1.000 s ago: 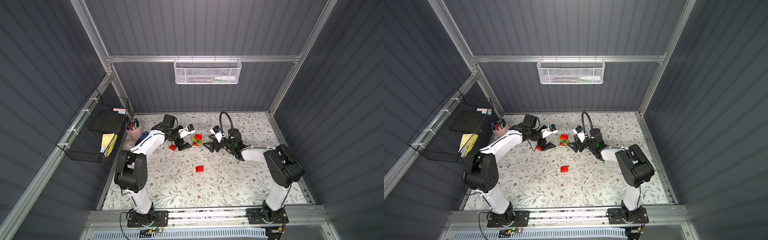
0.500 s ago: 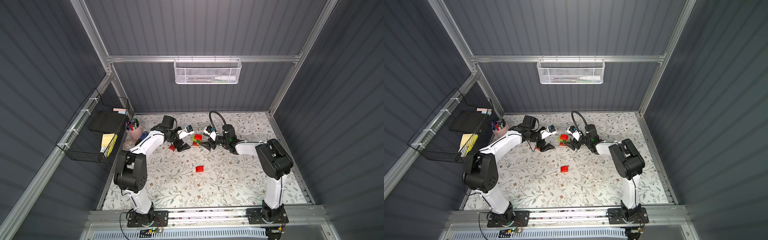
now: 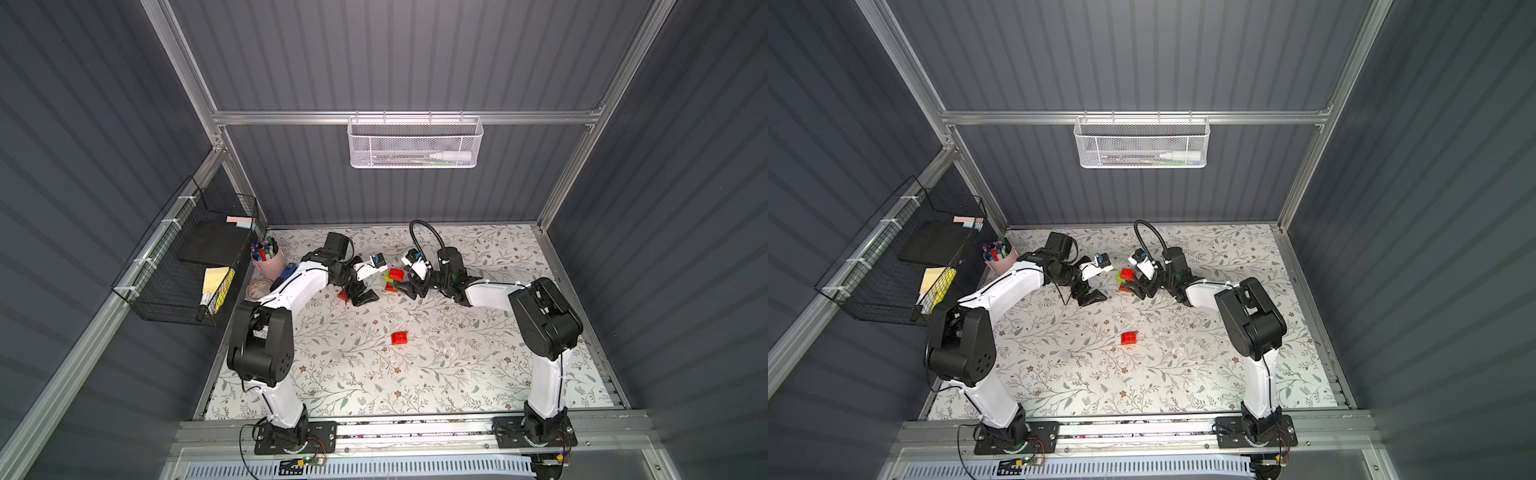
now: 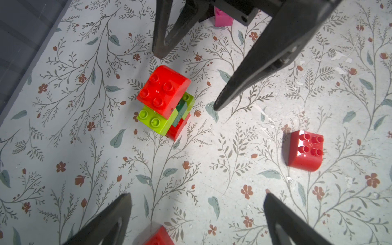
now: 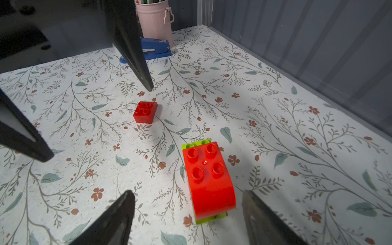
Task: Assemble the letter s with lego
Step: Adjust the lego brick at the center of the board.
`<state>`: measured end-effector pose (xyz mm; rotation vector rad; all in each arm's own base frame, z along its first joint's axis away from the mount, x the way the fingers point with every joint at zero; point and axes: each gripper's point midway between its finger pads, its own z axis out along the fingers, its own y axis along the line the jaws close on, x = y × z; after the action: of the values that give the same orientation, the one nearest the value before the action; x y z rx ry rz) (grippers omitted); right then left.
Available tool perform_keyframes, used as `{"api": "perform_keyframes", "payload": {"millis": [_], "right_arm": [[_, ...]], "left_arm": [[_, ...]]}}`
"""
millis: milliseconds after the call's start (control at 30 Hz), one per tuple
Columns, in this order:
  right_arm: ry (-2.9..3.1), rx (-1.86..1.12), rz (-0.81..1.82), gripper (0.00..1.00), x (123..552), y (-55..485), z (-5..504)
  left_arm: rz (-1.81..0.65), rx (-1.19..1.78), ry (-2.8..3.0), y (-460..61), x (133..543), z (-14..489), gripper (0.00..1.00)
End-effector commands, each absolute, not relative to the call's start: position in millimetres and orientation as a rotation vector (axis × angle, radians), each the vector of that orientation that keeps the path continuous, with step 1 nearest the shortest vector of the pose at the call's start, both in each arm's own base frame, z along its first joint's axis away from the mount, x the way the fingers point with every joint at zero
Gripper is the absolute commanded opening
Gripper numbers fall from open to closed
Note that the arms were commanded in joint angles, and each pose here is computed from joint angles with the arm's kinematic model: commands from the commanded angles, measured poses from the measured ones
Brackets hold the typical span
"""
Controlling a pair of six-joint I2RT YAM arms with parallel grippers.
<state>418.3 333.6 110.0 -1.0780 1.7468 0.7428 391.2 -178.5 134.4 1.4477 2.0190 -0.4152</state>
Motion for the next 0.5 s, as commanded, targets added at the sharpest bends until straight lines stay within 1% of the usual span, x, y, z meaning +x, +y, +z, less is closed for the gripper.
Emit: {"api": "perform_keyframes", "payload": {"millis": [0,100,133,233,400,467], "right_arm": [[1.836,-0.996,0.717,0.83,419,324,101],[1.875,-0.989,0.705,0.83,415,319,98],[1.891,-0.987,0.715,0.83,412,319,97],[1.902,-0.973,0.719,0.83,407,318,96],[2.006,-0.829,0.763,0.84,409,315,94],[2.022,-0.774,0.739,0.85,409,311,91]], "left_arm": [[-0.416,1.437,2.001,-175,380,150,0.99],[-0.417,1.428,1.994,-174,377,154,1.00],[-0.429,1.432,2.020,-172,369,144,1.00],[-0.433,1.432,2.024,-171,364,143,1.00],[-0.437,1.421,2.038,-169,357,141,1.00],[-0.429,1.424,2.050,-167,354,138,1.00]]}}
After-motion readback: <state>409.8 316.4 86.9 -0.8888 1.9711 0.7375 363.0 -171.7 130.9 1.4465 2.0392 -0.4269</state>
